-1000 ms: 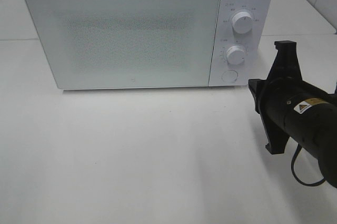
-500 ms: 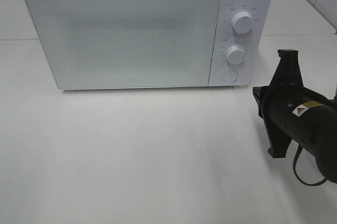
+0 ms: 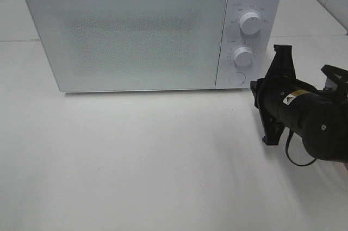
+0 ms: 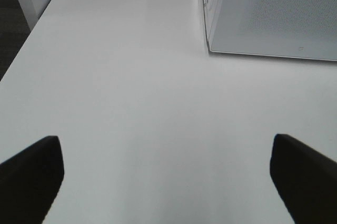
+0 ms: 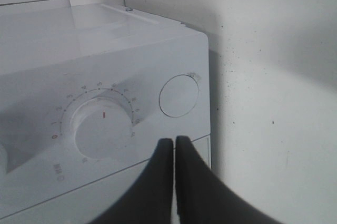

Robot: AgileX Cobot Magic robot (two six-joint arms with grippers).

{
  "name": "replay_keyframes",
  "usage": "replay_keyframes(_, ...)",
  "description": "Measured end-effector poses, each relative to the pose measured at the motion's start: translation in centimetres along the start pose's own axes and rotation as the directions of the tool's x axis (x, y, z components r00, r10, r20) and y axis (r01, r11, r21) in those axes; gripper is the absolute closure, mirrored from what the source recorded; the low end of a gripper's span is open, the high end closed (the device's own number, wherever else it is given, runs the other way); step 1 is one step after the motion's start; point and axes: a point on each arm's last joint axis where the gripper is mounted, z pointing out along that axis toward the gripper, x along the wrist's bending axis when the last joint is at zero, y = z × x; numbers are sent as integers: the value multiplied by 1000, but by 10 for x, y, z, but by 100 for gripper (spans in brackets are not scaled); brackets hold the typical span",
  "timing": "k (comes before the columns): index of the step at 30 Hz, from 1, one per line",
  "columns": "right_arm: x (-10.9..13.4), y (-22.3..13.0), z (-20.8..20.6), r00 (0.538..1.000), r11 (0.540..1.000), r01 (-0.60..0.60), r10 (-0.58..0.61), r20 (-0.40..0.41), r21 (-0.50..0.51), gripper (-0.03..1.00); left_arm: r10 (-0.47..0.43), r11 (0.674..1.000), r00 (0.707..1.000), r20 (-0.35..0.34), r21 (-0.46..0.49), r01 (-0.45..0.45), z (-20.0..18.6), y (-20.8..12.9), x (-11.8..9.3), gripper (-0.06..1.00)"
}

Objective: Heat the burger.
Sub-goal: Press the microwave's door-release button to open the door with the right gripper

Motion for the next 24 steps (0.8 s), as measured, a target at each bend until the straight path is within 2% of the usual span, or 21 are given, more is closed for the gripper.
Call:
replay_keyframes(13, -13, -10, 33, 1000, 1000, -8, 7, 28, 14, 96, 0, 1000, 1000, 0, 0, 0, 0, 0, 0, -5)
replay_keyframes(24, -1, -5, 59, 1000, 1000, -2, 2, 5, 25, 96, 0, 1000, 1000, 0, 0, 0, 0, 0, 0, -5)
